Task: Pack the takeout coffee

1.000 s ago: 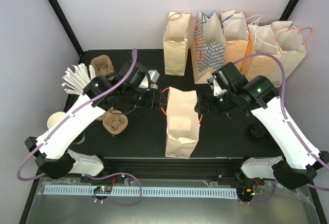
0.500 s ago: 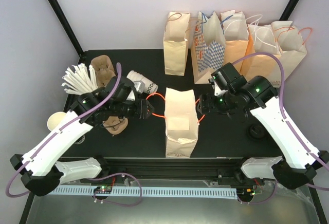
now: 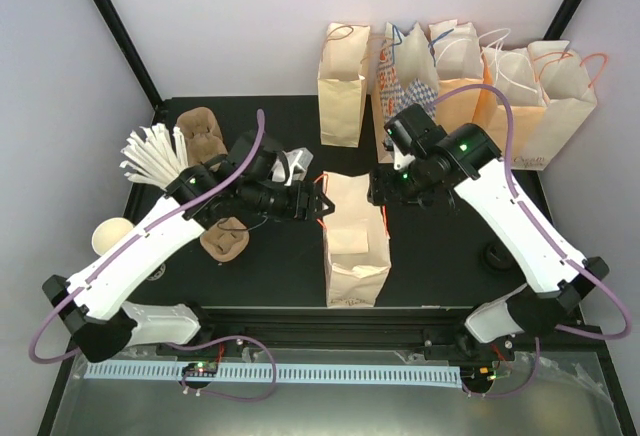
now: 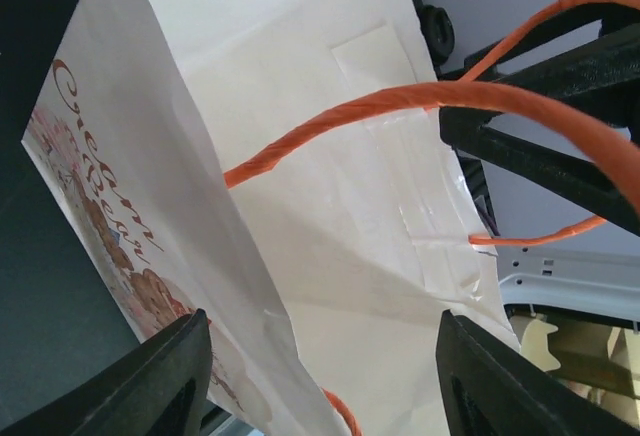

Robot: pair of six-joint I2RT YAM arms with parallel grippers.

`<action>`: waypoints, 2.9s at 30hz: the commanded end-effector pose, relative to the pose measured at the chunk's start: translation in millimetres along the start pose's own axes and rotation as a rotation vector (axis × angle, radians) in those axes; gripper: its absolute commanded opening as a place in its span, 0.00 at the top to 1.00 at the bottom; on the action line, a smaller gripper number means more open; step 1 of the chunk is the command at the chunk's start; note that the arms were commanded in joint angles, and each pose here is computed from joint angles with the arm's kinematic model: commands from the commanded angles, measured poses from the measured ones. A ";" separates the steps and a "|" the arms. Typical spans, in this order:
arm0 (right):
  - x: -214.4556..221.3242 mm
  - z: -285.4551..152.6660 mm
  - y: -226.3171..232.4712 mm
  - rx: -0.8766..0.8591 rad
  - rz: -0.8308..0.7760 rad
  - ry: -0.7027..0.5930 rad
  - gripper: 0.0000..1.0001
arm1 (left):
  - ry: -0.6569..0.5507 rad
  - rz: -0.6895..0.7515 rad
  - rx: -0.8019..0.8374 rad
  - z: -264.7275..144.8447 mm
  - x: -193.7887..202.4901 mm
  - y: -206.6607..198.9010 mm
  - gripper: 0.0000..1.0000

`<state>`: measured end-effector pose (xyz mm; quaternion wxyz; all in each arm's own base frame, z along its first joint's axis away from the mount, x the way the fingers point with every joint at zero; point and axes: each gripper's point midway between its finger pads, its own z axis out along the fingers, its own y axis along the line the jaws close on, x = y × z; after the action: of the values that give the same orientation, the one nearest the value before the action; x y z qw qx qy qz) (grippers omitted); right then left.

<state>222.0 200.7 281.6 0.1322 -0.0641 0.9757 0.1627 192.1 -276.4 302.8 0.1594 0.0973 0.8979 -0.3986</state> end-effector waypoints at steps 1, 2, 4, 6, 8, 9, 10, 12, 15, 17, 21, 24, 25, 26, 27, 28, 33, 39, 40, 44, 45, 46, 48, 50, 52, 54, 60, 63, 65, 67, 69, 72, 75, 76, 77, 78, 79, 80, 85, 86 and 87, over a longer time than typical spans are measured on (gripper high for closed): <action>-3.5 -8.2 -5.7 0.055 -0.037 -0.019 0.31 | 0.028 -0.003 0.031 -1.7 -4.5 -13.3 0.37; -3.0 -10.1 -4.0 0.044 -0.039 -0.020 0.40 | 0.026 -0.004 0.018 -2.9 -6.1 -12.8 0.39; -1.6 -14.5 -2.7 0.029 -0.036 -0.027 0.54 | 0.009 0.004 0.004 -8.4 -9.6 -14.1 0.44; -2.2 -20.7 -3.1 0.024 -0.029 -0.050 0.69 | -0.024 0.018 -0.010 -16.4 -16.3 -16.9 0.52; -5.7 -27.6 -4.1 0.028 -0.028 -0.081 0.82 | -0.057 0.032 -0.008 -23.3 -23.3 -22.3 0.60; -8.9 -32.6 -4.0 0.029 -0.030 -0.103 0.86 | -0.075 0.039 -0.003 -27.1 -27.4 -25.8 0.66; -13.4 -38.3 -3.8 0.030 -0.031 -0.130 0.88 | -0.094 0.045 0.004 -30.4 -31.3 -29.4 0.72; -23.9 -51.6 -3.2 0.037 -0.041 -0.191 0.89 | -0.130 0.058 0.021 -36.2 -39.3 -36.9 0.80; -40.8 -69.5 -3.8 0.063 -0.071 -0.276 0.90 | -0.158 0.072 0.034 -34.4 -52.8 -43.9 0.89; -49.1 -74.6 -7.6 0.080 -0.070 -0.304 0.92 | -0.176 0.076 0.044 -33.5 -60.1 -46.8 0.91; -62.7 -72.4 -17.1 0.119 -0.050 -0.318 0.98 | -0.205 0.069 0.070 -27.5 -77.3 -49.3 0.95; -73.3 -68.8 -20.2 0.144 -0.055 -0.335 0.99 | -0.247 0.072 0.093 -22.9 -96.5 -52.1 0.97; -76.8 -66.8 -21.9 0.149 -0.052 -0.336 0.99 | -0.254 0.071 0.103 -20.3 -102.8 -53.2 0.97; -80.1 -64.3 -24.1 0.154 -0.047 -0.334 0.99 | -0.259 0.075 0.114 -17.6 -109.1 -54.9 0.97; -83.6 -62.0 -27.5 0.156 -0.037 -0.329 0.99 | -0.263 0.085 0.125 -14.3 -115.2 -57.3 0.97; -86.9 -59.3 -31.6 0.157 -0.023 -0.322 0.99 | -0.261 0.091 0.127 -9.7 -120.5 -57.6 0.97; -110.3 -56.4 -49.6 0.141 0.034 -0.346 0.98 | -0.265 0.116 0.123 9.0 -146.3 -55.6 0.97; -137.8 -48.8 -66.0 0.153 0.059 -0.368 0.92 | -0.291 0.108 0.132 19.3 -180.2 -52.9 0.96; -142.6 -49.2 -68.0 0.155 0.058 -0.375 0.88 | -0.289 0.107 0.141 21.8 -183.5 -53.8 0.95; -154.9 -49.3 -75.6 0.178 0.049 -0.384 0.49 | -0.272 0.100 0.148 30.4 -189.6 -52.2 0.50; -155.3 -50.0 -76.5 0.182 0.047 -0.383 0.42 | -0.264 0.097 0.137 30.2 -188.5 -50.4 0.32; -154.4 -50.2 -77.1 0.185 0.046 -0.378 0.35 | -0.262 0.103 0.116 28.7 -187.4 -47.3 0.20; -150.7 -50.1 -76.7 0.182 0.045 -0.365 0.28 | -0.272 0.113 0.063 19.2 -184.6 -39.8 0.08; -145.9 -52.2 -74.6 0.169 0.044 -0.356 0.20 | -0.289 0.126 0.029 3.2 -181.5 -35.6 0.01; -141.8 -57.2 -69.6 0.140 0.040 -0.359 0.10 | -0.317 0.137 0.011 -18.1 -178.0 -35.7 0.01; -138.6 -66.3 -57.5 0.075 0.027 -0.374 0.02 | -0.366 0.150 0.002 -44.7 -174.3 -40.4 0.01; -136.7 -134.6 -23.8 -0.095 -0.035 -0.595 0.00 | -0.446 0.127 -0.078 -100.6 -143.0 -27.9 0.01; -133.5 -160.1 -12.9 -0.146 -0.057 -0.661 0.00 | -0.461 0.049 -0.215 -115.6 -122.0 9.8 0.01; -127.9 -168.4 1.5 -0.213 -0.086 -0.669 0.00 | -0.480 -0.017 -0.308 -127.5 -103.5 38.5 0.01; -119.4 -170.9 23.0 -0.280 -0.145 -0.674 0.01 | -0.501 -0.107 -0.367 -135.9 -84.4 66.7 0.01; -108.2 -169.5 47.5 -0.339 -0.224 -0.679 0.01 | -0.535 -0.205 -0.385 -141.8 -64.9 91.8 0.01; -91.6 -158.9 83.4 -0.441 -0.307 -0.654 0.01 | -0.569 -0.307 -0.397 -139.8 -37.7 126.8 0.01; -74.4 -137.0 119.8 -0.524 -0.372 -0.594 0.01 | -0.547 -0.410 -0.443 -123.9 -8.6 166.1 0.01; -69.7 -127.9 130.0 -0.533 -0.393 -0.577 0.01 | -0.536 -0.437 -0.458 -118.5 -1.5 176.2 0.01; -64.9 -117.0 138.6 -0.534 -0.410 -0.556 0.01 | -0.525 -0.453 -0.470 -113.1 3.8 184.4 0.01; -60.8 -105.1 145.6 -0.534 -0.425 -0.533 0.01 | -0.519 -0.456 -0.478 -108.1 6.6 190.9 0.01; -56.9 -94.5 152.6 -0.539 -0.437 -0.510 0.01 | -0.519 -0.453 -0.491 -104.1 7.7 197.3 0.01; -53.9 -83.6 157.5 -0.538 -0.447 -0.485 0.01 | -0.523 -0.456 -0.511 -101.3 8.6 205.0 0.01; -43.7 -38.8 168.9 -0.506 -0.481 -0.360 0.01 | -0.580 -0.521 -0.605 -95.2 3.0 241.7 0.08; -40.8 -31.9 169.8 -0.495 -0.496 -0.341 0.01 | -0.582 -0.544 -0.619 -92.4 2.6 249.6 0.10; -38.2 -26.5 170.4 -0.483 -0.509 -0.329 0.01 | -0.579 -0.571 -0.632 -88.8 3.2 258.3 0.12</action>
<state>227.7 345.8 371.5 0.3046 -0.2850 0.8336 0.3622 224.7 -54.8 184.2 0.2750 -0.2705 0.9084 -0.1613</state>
